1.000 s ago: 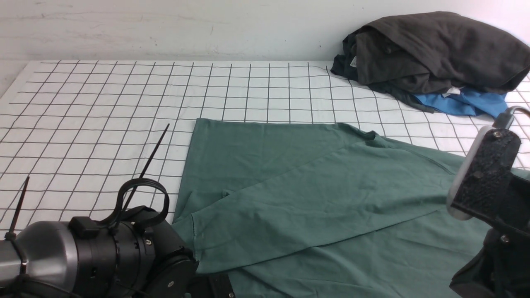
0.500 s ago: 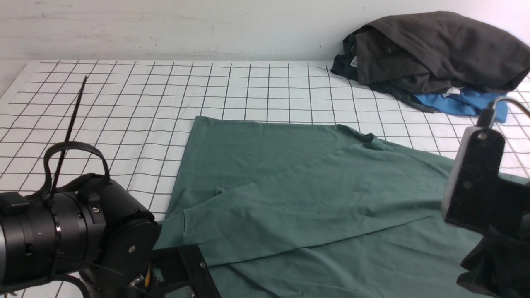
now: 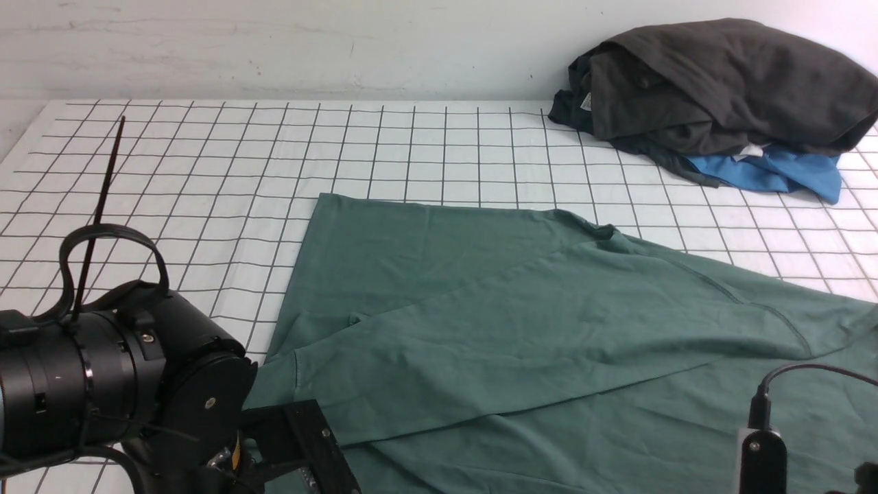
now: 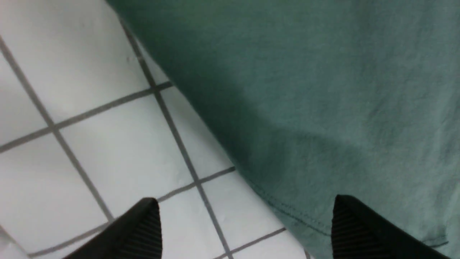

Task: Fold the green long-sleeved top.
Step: Use both arms simultaneously to clamp the lower edge of the clothing fabric

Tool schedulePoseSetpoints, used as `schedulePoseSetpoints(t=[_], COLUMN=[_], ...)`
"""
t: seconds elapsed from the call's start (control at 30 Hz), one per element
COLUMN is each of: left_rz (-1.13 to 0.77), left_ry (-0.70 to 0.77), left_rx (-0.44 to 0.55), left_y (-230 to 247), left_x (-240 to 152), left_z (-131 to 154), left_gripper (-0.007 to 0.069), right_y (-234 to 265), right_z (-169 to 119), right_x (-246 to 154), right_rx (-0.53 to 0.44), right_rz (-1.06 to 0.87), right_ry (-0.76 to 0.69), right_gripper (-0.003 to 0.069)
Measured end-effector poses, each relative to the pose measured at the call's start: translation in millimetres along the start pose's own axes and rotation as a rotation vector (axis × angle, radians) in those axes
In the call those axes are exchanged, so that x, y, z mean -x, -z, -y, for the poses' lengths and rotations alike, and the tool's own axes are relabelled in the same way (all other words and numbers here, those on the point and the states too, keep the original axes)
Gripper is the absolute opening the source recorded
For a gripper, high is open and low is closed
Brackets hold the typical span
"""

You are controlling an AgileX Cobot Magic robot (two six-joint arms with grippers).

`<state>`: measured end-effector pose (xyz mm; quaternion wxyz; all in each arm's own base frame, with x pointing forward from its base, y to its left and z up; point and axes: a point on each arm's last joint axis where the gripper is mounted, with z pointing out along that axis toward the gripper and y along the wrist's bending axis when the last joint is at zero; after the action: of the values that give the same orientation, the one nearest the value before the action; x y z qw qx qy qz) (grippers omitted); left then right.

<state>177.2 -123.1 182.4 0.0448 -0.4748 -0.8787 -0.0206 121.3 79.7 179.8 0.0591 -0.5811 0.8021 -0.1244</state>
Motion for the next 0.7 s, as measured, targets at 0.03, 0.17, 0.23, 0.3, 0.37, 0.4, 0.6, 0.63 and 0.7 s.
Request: schedulePoseSetpoints(t=[0.03, 0.17, 0.23, 0.3, 0.37, 0.4, 0.6, 0.63, 0.7], left_rz=[0.002, 0.024, 0.031, 0.045, 0.053, 0.054, 0.054, 0.054, 0.054], left_ry=[0.000, 0.003, 0.006, 0.010, 0.013, 0.014, 0.014, 0.014, 0.014], left_rx=[0.001, 0.004, 0.001, 0.000, -0.002, -0.002, -0.002, -0.002, -0.002], left_y=[0.0, 0.0, 0.0, 0.1, 0.1, 0.1, 0.1, 0.1, 0.1], left_x=[0.2, 2.2, 2.8, 4.1, 4.9, 4.9, 4.9, 4.9, 4.9], left_z=[-0.1, -0.3, -0.1, 0.0, 0.1, 0.2, 0.2, 0.2, 0.2], left_gripper=[0.0009, 0.0009, 0.0009, 0.0009, 0.0009, 0.0009, 0.0009, 0.0009, 0.0009], right_y=[-2.2, -9.5, -13.0, -15.4, -17.9, -19.1, -30.7, -33.4, -34.8], right_z=[0.0, 9.9, 15.3, 19.1, 21.4, 21.6, 21.3, 21.0, 21.6], right_x=[-0.8, -3.9, -5.8, -7.5, -8.3, -8.0, -5.3, -4.8, -4.3], right_rx=[-0.007, -0.032, -0.035, -0.035, -0.032, -0.029, 0.013, 0.022, 0.022], right_rz=[0.006, 0.027, 0.025, 0.024, 0.020, 0.016, -0.035, -0.047, -0.053], right_ry=[-0.011, -0.097, -0.134, -0.162, -0.166, -0.155, -0.038, -0.016, -0.001], right_gripper=[0.0582, 0.0564, 0.0554, 0.0540, 0.0519, 0.0510, 0.0402, 0.0363, 0.0300])
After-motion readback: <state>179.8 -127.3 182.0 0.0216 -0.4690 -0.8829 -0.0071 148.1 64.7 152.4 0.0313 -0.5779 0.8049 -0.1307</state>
